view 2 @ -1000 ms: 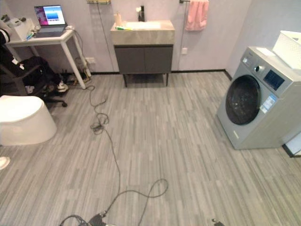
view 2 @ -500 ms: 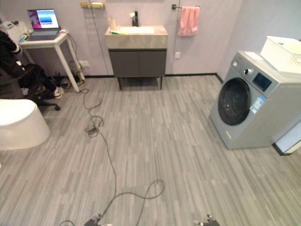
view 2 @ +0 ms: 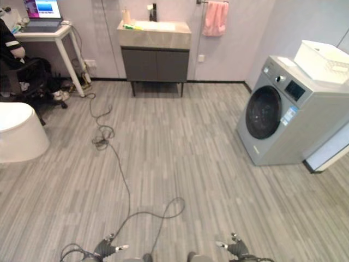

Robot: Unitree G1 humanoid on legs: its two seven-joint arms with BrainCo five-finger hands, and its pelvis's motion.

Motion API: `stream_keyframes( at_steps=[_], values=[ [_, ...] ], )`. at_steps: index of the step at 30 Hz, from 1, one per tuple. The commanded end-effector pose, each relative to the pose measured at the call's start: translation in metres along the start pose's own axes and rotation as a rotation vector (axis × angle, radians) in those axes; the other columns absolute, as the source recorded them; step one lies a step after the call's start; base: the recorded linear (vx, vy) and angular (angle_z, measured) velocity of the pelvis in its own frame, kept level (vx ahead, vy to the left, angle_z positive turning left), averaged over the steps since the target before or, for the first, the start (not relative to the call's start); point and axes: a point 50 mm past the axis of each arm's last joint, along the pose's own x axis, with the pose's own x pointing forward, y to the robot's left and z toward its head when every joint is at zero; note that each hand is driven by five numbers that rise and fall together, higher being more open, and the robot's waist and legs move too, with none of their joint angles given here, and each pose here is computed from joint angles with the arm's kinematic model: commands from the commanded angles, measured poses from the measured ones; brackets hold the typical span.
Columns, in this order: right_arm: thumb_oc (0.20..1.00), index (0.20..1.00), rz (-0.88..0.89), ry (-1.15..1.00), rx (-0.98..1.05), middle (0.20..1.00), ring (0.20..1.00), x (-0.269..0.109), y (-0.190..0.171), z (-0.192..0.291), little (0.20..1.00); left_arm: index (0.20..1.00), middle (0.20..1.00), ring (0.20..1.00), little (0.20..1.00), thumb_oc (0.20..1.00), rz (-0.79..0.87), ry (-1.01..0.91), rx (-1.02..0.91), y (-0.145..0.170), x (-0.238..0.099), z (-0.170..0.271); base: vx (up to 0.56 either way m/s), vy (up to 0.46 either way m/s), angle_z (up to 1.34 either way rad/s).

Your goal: Put brush and paste in cup on sink, flatten towel.

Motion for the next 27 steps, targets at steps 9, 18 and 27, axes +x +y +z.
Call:
stream_keyframes(
  at_steps=[9, 18, 27],
  values=[
    [1.000, 1.000, -0.029, -0.092, -0.038, 1.000, 1.000, 0.010, -0.007, 0.035, 1.000, 1.000, 1.000, 1.000, 1.000, 1.000, 0.014, -0.108, 0.037, 0.000, 0.007, 0.030, 0.05, 0.162, -0.04],
    [1.000, 1.000, -0.011, -0.209, -0.079, 1.000, 1.000, 0.008, -0.008, 0.059, 1.000, 1.000, 1.000, 1.000, 1.000, 1.000, 0.046, -0.066, 0.048, 0.015, 0.007, 0.021, 0.16, 0.110, -0.18],
    [1.000, 1.000, -0.029, -0.221, -0.165, 1.000, 1.000, 0.002, -0.022, 0.056, 1.000, 1.000, 1.000, 1.000, 1.000, 1.000, 0.009, -0.048, 0.070, 0.003, 0.009, 0.024, 0.57, -0.139, 0.27]
  ],
)
